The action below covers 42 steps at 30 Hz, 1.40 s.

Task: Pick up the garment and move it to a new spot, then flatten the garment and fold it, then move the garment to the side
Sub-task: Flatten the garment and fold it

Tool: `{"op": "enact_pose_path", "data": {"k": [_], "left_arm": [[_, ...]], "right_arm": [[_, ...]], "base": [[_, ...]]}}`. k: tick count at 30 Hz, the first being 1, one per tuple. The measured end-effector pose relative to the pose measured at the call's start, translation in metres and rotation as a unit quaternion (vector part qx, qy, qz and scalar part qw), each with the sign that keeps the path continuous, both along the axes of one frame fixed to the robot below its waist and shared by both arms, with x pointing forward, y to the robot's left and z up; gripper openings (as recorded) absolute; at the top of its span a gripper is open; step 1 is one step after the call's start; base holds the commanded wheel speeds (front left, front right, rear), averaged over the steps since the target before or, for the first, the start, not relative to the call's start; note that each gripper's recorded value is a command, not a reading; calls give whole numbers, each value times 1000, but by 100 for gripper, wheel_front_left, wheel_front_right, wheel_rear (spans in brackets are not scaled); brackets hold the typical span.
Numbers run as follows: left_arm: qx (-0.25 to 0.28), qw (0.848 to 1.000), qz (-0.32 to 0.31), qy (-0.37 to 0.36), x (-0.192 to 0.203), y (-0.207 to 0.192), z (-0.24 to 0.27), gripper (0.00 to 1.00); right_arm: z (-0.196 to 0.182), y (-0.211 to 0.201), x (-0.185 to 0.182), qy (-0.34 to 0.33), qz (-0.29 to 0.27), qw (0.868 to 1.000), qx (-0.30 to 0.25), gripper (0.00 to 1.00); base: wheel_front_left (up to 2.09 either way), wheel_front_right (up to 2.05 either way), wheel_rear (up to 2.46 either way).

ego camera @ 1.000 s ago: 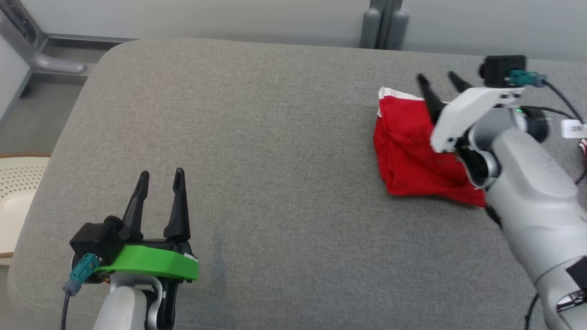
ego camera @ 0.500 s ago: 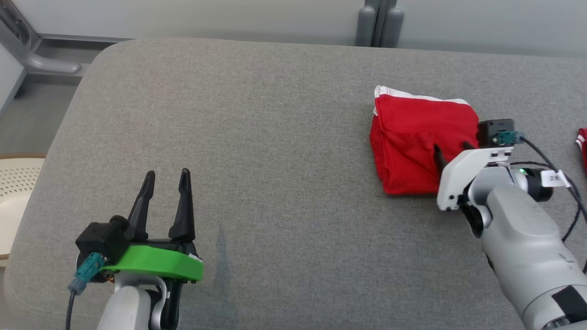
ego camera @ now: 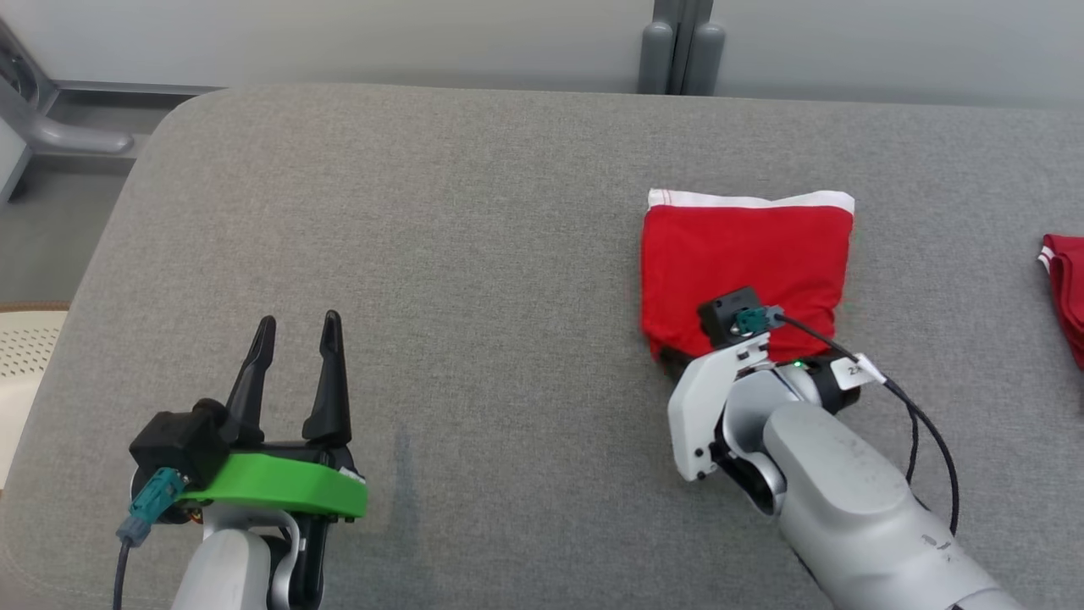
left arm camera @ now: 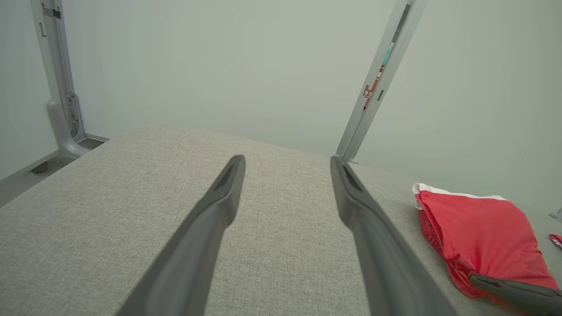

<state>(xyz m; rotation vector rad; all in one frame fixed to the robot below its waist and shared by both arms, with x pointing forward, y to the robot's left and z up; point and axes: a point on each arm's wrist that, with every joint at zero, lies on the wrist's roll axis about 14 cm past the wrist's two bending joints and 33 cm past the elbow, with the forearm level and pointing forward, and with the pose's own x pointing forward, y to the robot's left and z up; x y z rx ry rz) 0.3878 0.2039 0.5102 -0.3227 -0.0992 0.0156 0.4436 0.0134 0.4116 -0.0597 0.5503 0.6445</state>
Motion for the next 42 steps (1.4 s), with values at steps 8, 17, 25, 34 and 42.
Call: {"op": "enact_pose_path", "data": {"k": [8, 17, 25, 34, 42], "left_arm": [[0, 1000, -8, -7, 3, -5, 4, 100], [1, 1000, -19, -12, 6, -13, 7, 100], [5, 1000, -16, -15, 1, -10, 9, 100], [17, 999, -16, -22, -6, -10, 13, 100], [27, 999, -30, -16, -10, -18, 8, 100]], "right_arm": [[13, -6, -17, -9, 17, 1000, 14, 100], [39, -44, -12, -62, -35, 997, 22, 100], [100, -83, -13, -187, -106, 974, 70, 100], [130, -164, -29, -280, -230, 930, 65, 100], [121, -194, -41, -279, -277, 918, 59, 100]], "base": [[0, 0, 0], [0, 0, 0], [0, 0, 0], [0, 0, 0], [0, 0, 0]]}}
